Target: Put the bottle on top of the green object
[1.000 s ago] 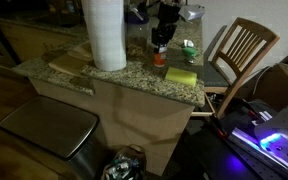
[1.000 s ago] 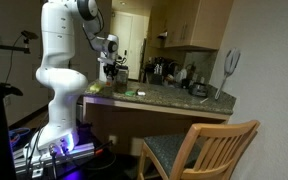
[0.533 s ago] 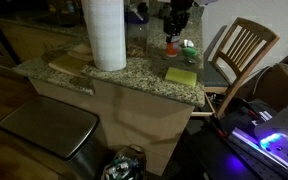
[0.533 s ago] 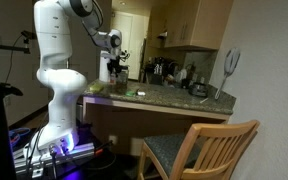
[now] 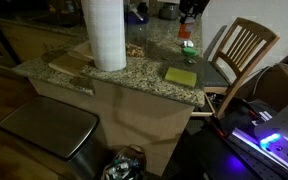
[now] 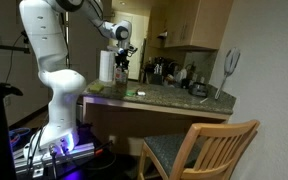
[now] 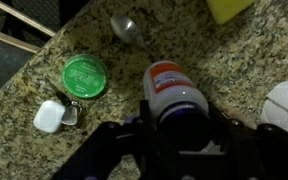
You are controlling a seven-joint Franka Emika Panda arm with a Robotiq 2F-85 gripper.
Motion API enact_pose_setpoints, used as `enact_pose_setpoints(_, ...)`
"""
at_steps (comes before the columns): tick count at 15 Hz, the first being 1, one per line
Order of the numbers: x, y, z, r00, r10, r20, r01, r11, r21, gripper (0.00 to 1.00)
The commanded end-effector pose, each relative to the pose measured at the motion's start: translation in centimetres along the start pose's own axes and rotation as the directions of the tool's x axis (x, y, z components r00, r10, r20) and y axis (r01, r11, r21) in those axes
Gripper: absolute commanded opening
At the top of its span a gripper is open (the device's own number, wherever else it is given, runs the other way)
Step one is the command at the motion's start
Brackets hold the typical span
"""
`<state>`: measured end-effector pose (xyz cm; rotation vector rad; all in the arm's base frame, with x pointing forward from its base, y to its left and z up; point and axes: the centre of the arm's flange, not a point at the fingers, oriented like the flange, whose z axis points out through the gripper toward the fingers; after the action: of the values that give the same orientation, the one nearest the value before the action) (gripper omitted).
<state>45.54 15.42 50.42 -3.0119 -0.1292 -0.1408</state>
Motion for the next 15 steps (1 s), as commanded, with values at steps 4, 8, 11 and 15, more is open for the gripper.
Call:
enact_pose_setpoints(4,1.1,2.2,1.5,0.998,0.050,-0.045,-0.054,0.995,-0.089,0.30)
enact_pose_setpoints(8,2.0,5.5,3.0,0.986,0.127,-0.107,-0.142,0.977,-0.156,0.30)
enact_pose_setpoints(11,1.7,6.9,4.6,0.973,0.197,-0.125,-0.214,0.967,-0.140,0.30)
enact_pose_setpoints(15,1.7,7.1,4.9,0.969,0.224,-0.101,-0.237,0.962,-0.134,0.55)
